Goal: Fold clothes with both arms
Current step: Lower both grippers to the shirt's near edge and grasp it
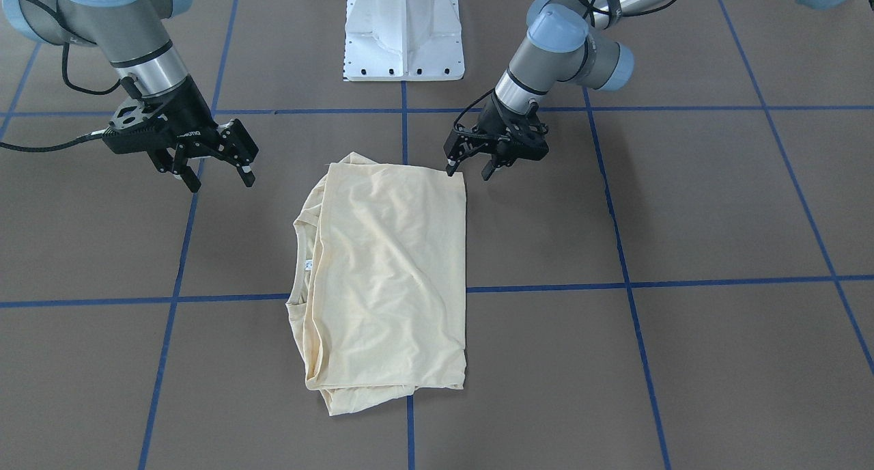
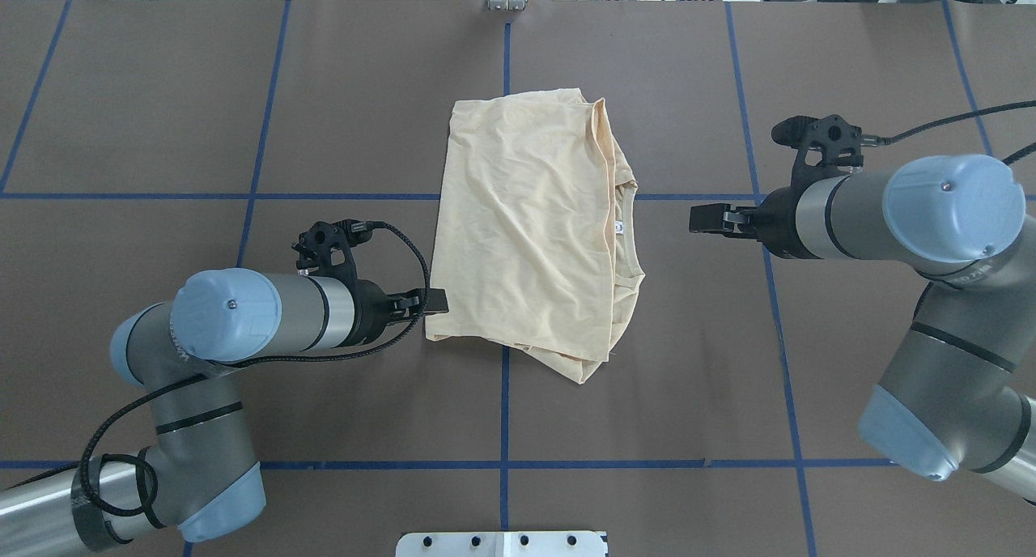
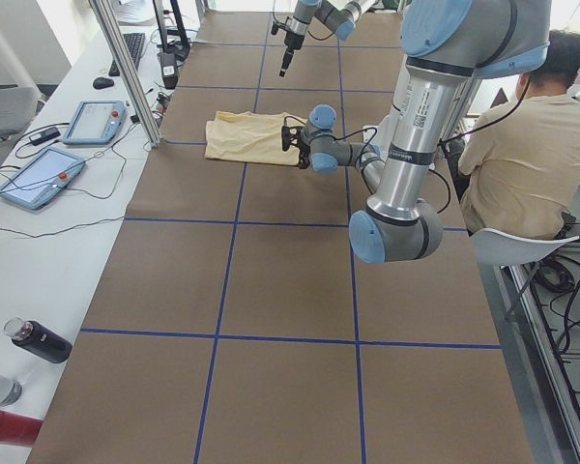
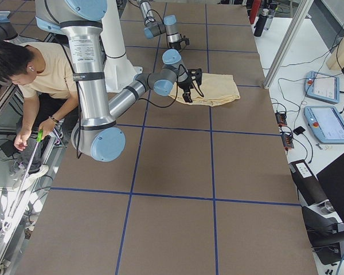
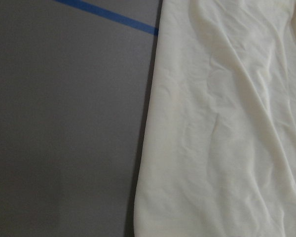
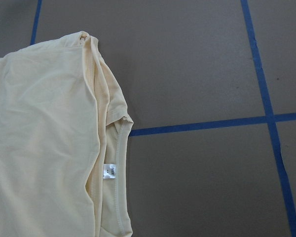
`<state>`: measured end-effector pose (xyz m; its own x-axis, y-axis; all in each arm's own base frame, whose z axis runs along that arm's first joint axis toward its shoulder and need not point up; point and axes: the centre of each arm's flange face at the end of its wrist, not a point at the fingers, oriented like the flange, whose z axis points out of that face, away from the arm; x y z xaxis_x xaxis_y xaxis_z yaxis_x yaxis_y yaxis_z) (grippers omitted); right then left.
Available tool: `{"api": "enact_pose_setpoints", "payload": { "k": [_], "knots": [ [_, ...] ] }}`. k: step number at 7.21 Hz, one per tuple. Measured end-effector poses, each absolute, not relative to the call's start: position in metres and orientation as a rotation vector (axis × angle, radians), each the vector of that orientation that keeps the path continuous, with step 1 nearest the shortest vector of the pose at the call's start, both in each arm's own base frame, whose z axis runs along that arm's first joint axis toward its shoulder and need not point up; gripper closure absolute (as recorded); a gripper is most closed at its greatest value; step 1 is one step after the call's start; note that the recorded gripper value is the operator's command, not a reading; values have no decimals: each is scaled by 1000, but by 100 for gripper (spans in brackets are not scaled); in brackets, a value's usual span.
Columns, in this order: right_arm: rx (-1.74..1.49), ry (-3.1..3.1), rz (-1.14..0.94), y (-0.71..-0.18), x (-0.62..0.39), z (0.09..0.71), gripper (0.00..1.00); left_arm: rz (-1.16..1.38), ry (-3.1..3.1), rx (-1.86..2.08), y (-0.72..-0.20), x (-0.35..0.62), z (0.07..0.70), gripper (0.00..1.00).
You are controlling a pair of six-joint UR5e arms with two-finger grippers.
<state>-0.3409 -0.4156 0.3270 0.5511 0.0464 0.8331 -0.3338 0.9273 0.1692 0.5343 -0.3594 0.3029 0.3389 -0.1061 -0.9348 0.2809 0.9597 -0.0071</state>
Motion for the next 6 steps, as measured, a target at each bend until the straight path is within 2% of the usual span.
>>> {"api": "enact_pose_setpoints", "payload": {
  "k": [1, 3, 6],
  "knots": [
    [326, -966, 229, -415, -341, 327, 0, -262, 1195, 156, -358, 540, 305, 38],
    [326, -966, 228, -415, -341, 327, 0, -270, 1199, 141, -355, 549, 301, 48],
    [325, -965, 228, -415, -342, 328, 0, -270, 1202, 130, -351, 557, 299, 54]
  ]
}}
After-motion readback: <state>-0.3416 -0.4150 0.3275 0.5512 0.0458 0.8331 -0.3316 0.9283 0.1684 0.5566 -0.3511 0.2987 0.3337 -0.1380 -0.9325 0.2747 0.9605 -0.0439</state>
